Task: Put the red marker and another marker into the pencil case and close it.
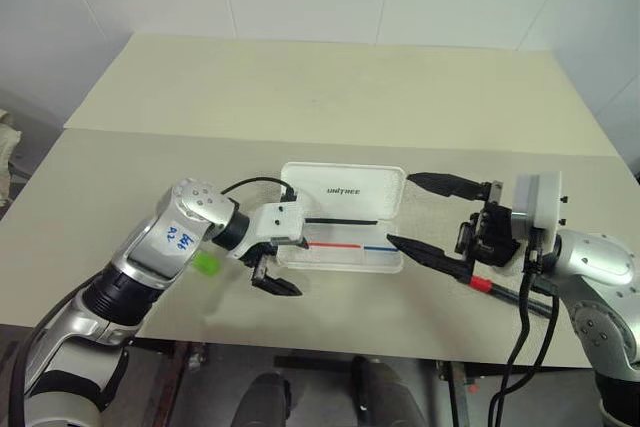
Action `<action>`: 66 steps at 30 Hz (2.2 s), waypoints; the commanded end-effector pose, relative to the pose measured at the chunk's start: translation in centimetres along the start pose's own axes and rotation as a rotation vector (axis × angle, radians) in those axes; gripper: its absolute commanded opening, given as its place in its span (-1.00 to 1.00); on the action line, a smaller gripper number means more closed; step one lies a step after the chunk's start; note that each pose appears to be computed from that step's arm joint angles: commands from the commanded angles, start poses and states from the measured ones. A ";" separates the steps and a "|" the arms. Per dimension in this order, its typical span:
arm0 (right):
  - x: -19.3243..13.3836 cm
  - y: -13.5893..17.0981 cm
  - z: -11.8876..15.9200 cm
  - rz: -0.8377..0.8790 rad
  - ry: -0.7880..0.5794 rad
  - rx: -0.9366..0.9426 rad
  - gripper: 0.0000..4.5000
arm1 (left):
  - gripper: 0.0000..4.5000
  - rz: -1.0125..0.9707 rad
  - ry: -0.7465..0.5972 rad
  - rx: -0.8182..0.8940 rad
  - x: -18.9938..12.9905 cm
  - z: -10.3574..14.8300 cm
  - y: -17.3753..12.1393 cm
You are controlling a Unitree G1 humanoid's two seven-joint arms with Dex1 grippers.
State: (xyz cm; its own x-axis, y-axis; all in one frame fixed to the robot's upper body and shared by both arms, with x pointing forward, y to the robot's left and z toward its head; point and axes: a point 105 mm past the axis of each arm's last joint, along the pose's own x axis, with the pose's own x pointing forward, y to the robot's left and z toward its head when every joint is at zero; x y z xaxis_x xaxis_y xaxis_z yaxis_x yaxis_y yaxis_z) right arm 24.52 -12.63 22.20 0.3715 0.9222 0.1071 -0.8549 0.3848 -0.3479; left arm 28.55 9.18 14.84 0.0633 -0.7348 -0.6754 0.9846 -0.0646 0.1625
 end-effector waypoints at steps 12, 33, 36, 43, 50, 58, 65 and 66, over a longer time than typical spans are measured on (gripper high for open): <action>-5.1 -2.4 -1.7 -0.066 0.156 0.034 1.00 | 0.99 0.142 -0.509 0.018 -5.7 2.2 0.0; -16.4 -1.0 -5.7 -0.130 0.547 0.284 1.00 | 0.99 -0.030 -0.580 0.034 -8.3 1.2 -4.2; -16.7 -0.5 -6.3 -0.113 0.566 0.303 1.00 | 0.99 -0.042 -0.571 0.034 -8.1 1.1 -4.6; -17.7 -1.1 -8.8 -0.126 0.597 0.344 1.00 | 0.99 -0.030 -0.562 0.046 -9.0 1.2 -4.2; -19.5 -0.4 -11.9 -0.127 0.668 0.388 1.00 | 0.99 0.012 -0.561 0.074 -10.0 1.4 -3.7; -20.8 0.3 -13.7 -0.153 0.705 0.401 0.83 | 1.00 0.043 -0.551 0.091 -10.3 1.3 -3.3; -19.9 -0.2 -13.9 -0.157 0.674 0.351 -0.22 | 1.00 0.060 -0.544 0.107 -10.5 1.4 -3.0; -19.5 -0.3 -13.8 -0.155 0.660 0.342 -0.35 | 1.00 0.063 -0.544 0.110 -10.5 1.4 -2.9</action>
State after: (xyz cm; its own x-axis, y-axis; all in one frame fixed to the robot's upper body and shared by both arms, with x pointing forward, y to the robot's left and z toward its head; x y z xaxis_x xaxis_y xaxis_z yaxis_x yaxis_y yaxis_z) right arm 22.92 -31.83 8.30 0.5708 0.6693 -0.4756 -0.7855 0.6138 -0.0789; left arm 24.72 15.86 21.56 -0.0186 -0.9802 -0.1971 0.9691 -0.0662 0.2377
